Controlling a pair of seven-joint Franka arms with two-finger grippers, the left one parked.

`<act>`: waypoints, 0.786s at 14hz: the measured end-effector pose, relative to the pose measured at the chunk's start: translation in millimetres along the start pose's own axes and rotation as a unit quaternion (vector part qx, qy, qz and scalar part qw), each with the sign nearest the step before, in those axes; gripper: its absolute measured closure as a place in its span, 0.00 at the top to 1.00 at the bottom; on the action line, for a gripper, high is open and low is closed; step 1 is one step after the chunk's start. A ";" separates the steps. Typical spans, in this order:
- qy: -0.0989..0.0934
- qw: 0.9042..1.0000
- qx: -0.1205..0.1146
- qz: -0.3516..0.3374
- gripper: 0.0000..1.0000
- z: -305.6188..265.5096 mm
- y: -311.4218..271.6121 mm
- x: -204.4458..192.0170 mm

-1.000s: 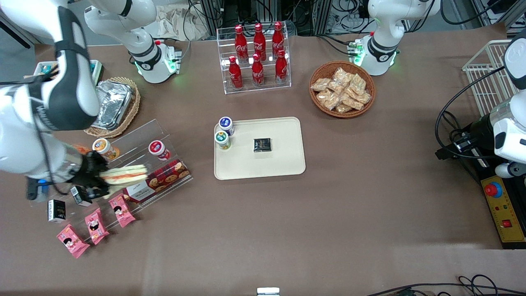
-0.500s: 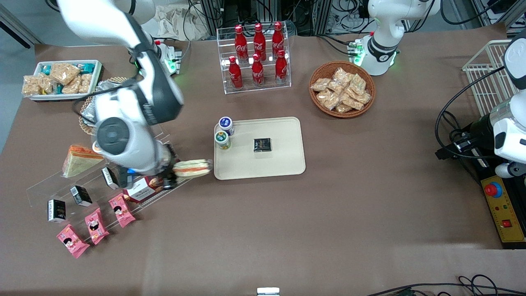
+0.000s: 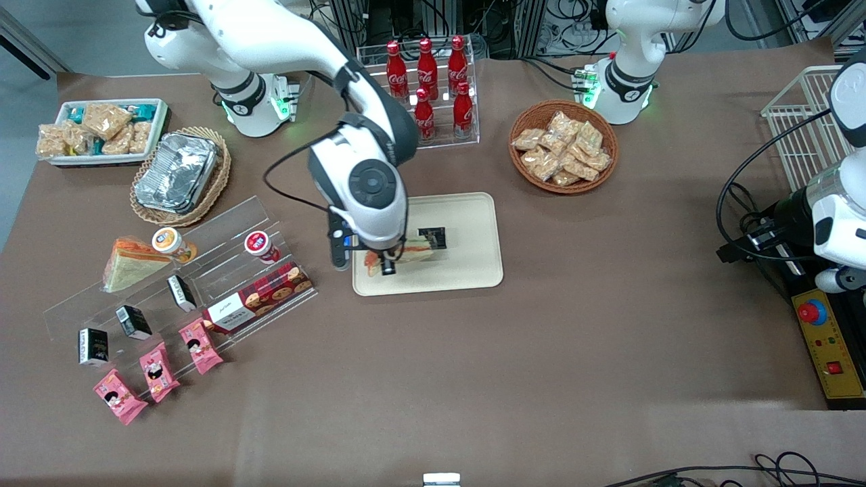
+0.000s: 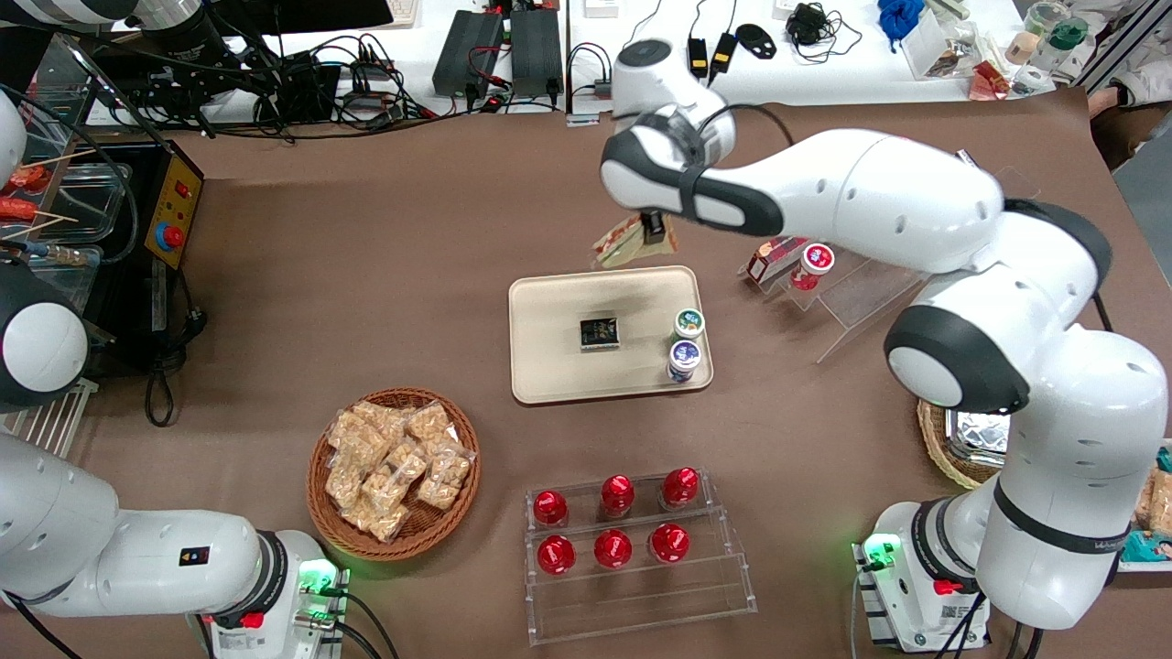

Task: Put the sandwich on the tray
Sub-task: 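Lift the sandwich and carry it with the right gripper to the beige tray, then lower the sandwich onto the tray and open the right gripper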

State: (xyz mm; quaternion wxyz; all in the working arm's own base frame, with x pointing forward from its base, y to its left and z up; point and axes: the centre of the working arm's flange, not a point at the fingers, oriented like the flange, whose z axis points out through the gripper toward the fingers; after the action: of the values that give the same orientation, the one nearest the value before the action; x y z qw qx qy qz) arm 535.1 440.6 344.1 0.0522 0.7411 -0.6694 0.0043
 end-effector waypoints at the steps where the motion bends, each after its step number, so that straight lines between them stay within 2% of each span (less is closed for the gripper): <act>1: -0.001 1.000 0.006 0.001 0.23 9.2 1.9 -10.2; 6: -0.003 1.000 0.027 0.002 0.23 55.5 8.9 -46.7; 11: 0.001 0.999 0.032 -0.001 0.23 98.5 13.4 -49.9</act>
State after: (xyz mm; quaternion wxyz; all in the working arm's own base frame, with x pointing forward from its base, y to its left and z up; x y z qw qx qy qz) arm 510.3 480.6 243.2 0.0291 0.7428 -0.6684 0.0265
